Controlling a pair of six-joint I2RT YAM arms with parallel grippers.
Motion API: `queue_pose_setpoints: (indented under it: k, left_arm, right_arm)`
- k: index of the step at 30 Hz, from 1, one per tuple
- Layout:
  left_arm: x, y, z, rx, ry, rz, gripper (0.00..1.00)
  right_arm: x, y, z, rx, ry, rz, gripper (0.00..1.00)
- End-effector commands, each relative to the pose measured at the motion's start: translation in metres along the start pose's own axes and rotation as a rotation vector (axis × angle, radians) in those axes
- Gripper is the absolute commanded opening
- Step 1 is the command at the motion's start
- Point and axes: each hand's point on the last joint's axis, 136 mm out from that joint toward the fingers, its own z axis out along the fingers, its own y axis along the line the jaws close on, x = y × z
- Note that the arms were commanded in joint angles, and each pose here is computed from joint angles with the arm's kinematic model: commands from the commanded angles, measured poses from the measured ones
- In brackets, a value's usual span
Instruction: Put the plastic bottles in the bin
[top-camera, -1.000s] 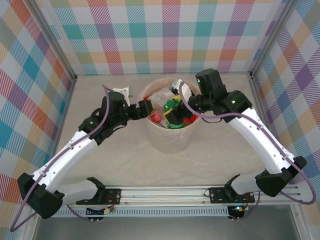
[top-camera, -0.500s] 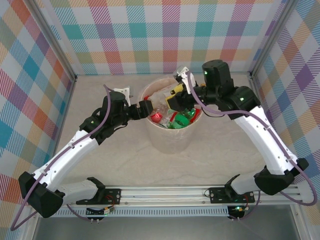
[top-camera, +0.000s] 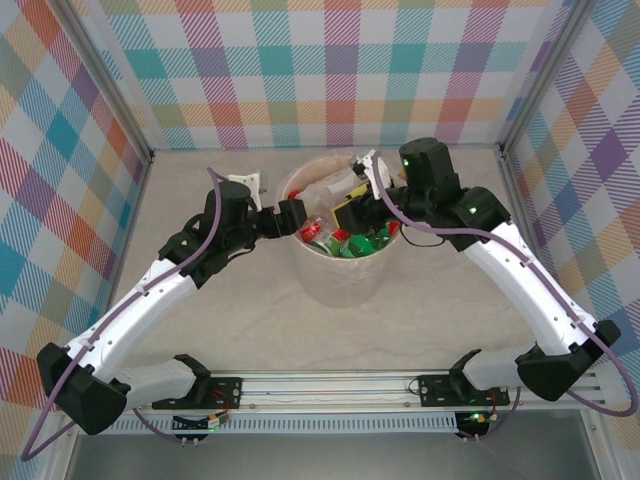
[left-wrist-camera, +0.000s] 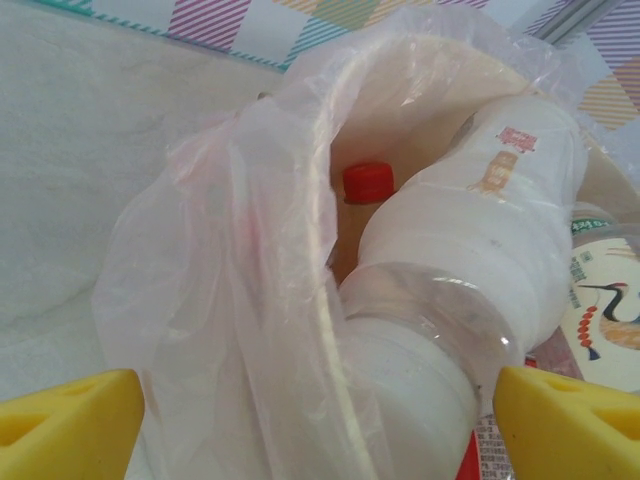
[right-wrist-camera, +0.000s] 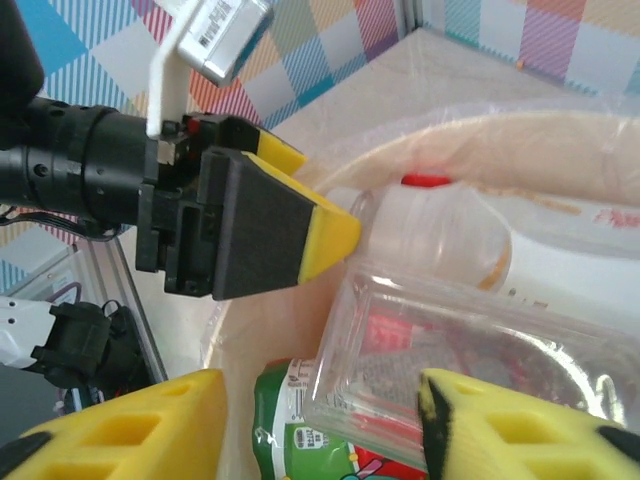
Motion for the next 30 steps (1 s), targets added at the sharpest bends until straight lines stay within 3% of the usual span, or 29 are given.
queue_pose_setpoints:
  k: [1, 4, 9, 14, 15, 18, 22, 30]
  left_arm:
    - [-0.026, -0.011, -0.013, 0.006, -0.053, 0.062, 0.94]
    - [-0.042, -0.016, -0.024, -0.006, -0.084, 0.115, 1.00]
    - [-0.072, 0.002, -0.050, -0.105, -0.160, 0.192, 1.00]
    - [-0.093, 0.078, -0.078, -0.387, -0.285, 0.177, 1.00]
    - [-0.093, 0.100, -0.083, -0.480, -0.309, 0.173, 1.00]
    - [-0.077, 0.162, -0.092, -0.710, -0.333, 0.145, 1.00]
    - [-0.034, 0.220, -0.087, -0.896, -0.267, 0.128, 1.00]
    - [0.021, 0.275, -0.053, -0.988, -0.286, 0.116, 1.00]
  right_arm:
    - [-0.031, 0.005, -0.027, 0.042, -0.104, -0.019, 0.64]
    - [-0.040, -0.008, -0.049, 0.146, -0.158, -0.004, 0.72]
    - [-0.029, -0.063, -0.094, 0.397, -0.210, 0.107, 0.81]
    - [0.017, -0.147, -0.141, 0.696, -0.210, 0.312, 1.00]
    - [0.030, -0.165, -0.148, 0.762, -0.191, 0.347, 0.99]
    - [0.068, -0.205, -0.160, 0.892, -0.181, 0.448, 0.99]
    - [0.123, -0.242, -0.167, 0.974, -0.202, 0.636, 0.99]
    - [0.219, -0.280, -0.150, 1.160, -0.142, 0.633, 0.99]
